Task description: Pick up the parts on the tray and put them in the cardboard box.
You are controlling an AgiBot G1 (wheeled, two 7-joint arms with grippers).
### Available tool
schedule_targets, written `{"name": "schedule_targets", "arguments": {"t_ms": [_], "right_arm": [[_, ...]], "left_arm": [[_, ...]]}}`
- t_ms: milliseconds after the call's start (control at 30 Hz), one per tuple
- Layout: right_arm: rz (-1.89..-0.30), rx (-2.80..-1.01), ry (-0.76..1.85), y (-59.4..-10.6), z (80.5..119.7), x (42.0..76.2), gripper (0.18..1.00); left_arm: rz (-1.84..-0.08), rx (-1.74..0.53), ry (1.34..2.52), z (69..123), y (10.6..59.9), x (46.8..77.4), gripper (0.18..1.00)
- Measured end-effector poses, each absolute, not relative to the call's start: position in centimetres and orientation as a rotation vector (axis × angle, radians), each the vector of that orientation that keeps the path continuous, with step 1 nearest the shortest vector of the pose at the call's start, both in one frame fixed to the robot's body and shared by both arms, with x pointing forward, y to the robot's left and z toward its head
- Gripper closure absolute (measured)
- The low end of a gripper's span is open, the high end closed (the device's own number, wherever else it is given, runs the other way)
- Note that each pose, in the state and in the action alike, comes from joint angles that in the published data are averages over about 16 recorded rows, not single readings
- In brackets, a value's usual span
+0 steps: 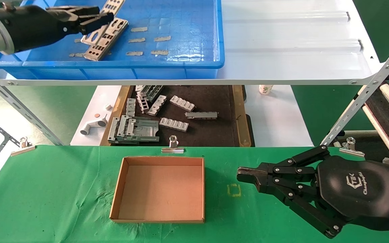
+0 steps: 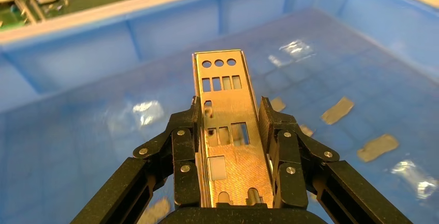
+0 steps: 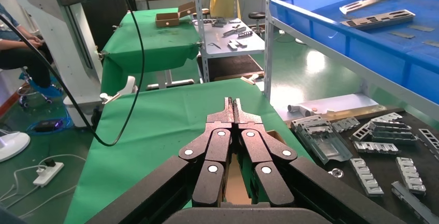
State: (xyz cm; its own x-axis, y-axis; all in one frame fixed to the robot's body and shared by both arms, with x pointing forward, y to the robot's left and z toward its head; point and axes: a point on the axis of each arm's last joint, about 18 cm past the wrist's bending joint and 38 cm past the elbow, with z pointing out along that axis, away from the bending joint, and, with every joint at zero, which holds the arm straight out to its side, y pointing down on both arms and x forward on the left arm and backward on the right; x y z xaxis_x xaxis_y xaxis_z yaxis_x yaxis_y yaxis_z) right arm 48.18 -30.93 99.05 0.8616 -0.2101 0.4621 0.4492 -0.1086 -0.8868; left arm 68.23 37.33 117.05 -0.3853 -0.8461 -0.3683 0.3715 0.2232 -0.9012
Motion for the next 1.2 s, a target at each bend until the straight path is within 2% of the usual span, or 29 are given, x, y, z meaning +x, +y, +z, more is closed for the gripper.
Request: {"name": "schedule_targets", "arguments": {"t_ms": [400,733,1000,1200], "right_arm": [[-0.563,-1.586,-0.193,-30.9,99.1,48.2,0.988],[-0.563,-1.586,-0.193,-30.9,99.1,48.2,0.988],[-0.563,-1.586,-0.193,-30.9,99.1,48.2,0.988],[-0.563,-1.586,-0.193,-30.9,99.1,48.2,0.988]], "left_arm": [[-1.401,-0.062,1.57,118.3,35.5,62.0,0.753],[-1.254,0.331,1.754,114.7,33.2,57.4,0.753],[-1.124,0.51,1.943,108.0,31.2,56.2,0.753],[-1.048,0.53,2.089,102.3,30.4,57.5,0.753]]}}
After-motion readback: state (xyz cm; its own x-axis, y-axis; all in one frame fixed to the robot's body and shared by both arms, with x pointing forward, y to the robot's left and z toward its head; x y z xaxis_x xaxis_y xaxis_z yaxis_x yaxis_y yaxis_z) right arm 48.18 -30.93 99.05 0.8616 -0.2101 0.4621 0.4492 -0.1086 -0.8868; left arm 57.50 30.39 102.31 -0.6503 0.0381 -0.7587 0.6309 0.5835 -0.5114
